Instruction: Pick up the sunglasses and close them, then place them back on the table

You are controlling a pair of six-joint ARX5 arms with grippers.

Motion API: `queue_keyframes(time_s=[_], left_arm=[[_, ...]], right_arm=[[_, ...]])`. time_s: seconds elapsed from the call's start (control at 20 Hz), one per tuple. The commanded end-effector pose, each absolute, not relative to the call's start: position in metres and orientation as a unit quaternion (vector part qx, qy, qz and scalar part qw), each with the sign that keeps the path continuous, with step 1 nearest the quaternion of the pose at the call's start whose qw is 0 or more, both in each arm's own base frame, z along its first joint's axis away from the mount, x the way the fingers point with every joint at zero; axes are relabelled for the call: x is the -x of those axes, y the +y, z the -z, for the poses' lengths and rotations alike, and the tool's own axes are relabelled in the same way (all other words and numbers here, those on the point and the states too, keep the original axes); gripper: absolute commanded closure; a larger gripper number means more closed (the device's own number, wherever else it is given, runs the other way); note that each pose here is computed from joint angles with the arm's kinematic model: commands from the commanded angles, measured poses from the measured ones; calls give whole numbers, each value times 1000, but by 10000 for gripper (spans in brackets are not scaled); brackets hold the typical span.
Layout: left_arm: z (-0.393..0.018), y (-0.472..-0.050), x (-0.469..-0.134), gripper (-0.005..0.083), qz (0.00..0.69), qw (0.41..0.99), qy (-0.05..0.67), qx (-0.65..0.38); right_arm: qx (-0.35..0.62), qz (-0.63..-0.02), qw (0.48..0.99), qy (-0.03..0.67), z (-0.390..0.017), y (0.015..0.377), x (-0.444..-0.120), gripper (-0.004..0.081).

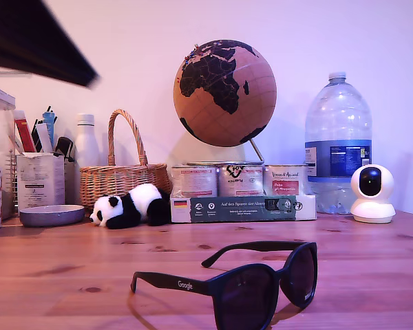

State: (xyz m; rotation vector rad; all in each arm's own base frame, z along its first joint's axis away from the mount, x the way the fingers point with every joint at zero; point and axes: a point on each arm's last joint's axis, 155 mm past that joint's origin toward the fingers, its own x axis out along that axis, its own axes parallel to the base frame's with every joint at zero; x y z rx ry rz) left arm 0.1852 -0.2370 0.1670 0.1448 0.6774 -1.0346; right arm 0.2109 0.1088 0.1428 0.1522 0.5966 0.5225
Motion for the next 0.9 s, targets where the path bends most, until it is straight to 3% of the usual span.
queue_keyframes(time_s=[0.0,0.4,0.65,0.7,0.85], left_arm=[[-167,-242,-187,797,485,811,319,-72],[-137,-276,-185,797,475,776,404,-98],[-125,-310,-192,789,439,762,460,-121],[-122,-318,-192,752,435,757,470,-125],[-106,-339,-190,534,430,735,505,-142]], right_arm=[[-59,-293,914,275,-161,124,-209,783],[-41,-330,863,380,-152,151,-203,783],[8,-299,872,388,-150,140,-219,783],[14,-290,875,388,-150,136,-221,783],[26,-270,881,388,-149,129,-225,783]])
